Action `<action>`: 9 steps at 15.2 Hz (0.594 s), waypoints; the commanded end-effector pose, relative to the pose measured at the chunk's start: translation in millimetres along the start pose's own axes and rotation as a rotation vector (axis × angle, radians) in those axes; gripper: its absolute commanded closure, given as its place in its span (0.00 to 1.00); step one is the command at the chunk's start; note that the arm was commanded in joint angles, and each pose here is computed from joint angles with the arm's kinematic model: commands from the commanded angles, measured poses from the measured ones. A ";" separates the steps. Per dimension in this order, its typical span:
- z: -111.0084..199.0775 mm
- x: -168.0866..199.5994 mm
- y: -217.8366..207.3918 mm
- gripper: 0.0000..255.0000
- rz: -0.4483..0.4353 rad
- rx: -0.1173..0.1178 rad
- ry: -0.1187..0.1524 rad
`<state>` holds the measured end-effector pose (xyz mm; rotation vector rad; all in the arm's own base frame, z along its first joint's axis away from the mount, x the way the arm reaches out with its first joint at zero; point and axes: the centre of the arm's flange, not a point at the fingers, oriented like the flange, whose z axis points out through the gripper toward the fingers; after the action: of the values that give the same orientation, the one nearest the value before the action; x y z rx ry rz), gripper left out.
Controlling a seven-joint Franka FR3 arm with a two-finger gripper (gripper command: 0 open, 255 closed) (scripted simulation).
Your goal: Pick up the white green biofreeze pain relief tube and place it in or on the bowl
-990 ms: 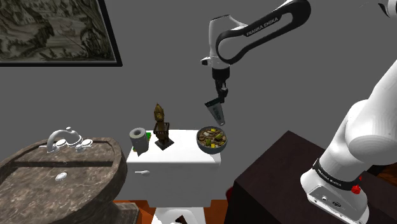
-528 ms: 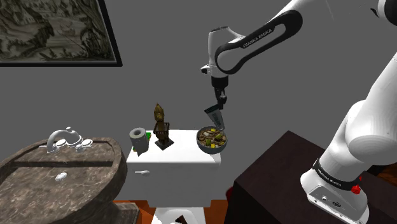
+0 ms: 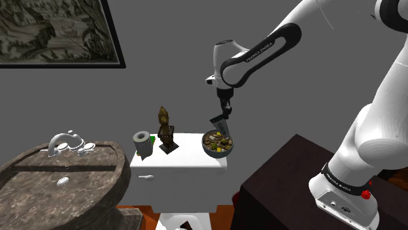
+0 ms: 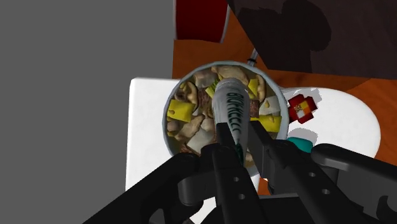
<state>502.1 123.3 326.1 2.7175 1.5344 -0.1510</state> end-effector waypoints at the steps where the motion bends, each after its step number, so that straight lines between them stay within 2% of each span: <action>1: 10.4 -0.4 0.3 1.00 0.000 0.001 0.000; 8: 10.4 -0.4 0.3 1.00 0.000 0.001 0.000; 9: 10.4 -0.5 0.4 0.00 0.000 0.001 0.000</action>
<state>501.6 122.1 316.1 2.7176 1.5345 -0.1508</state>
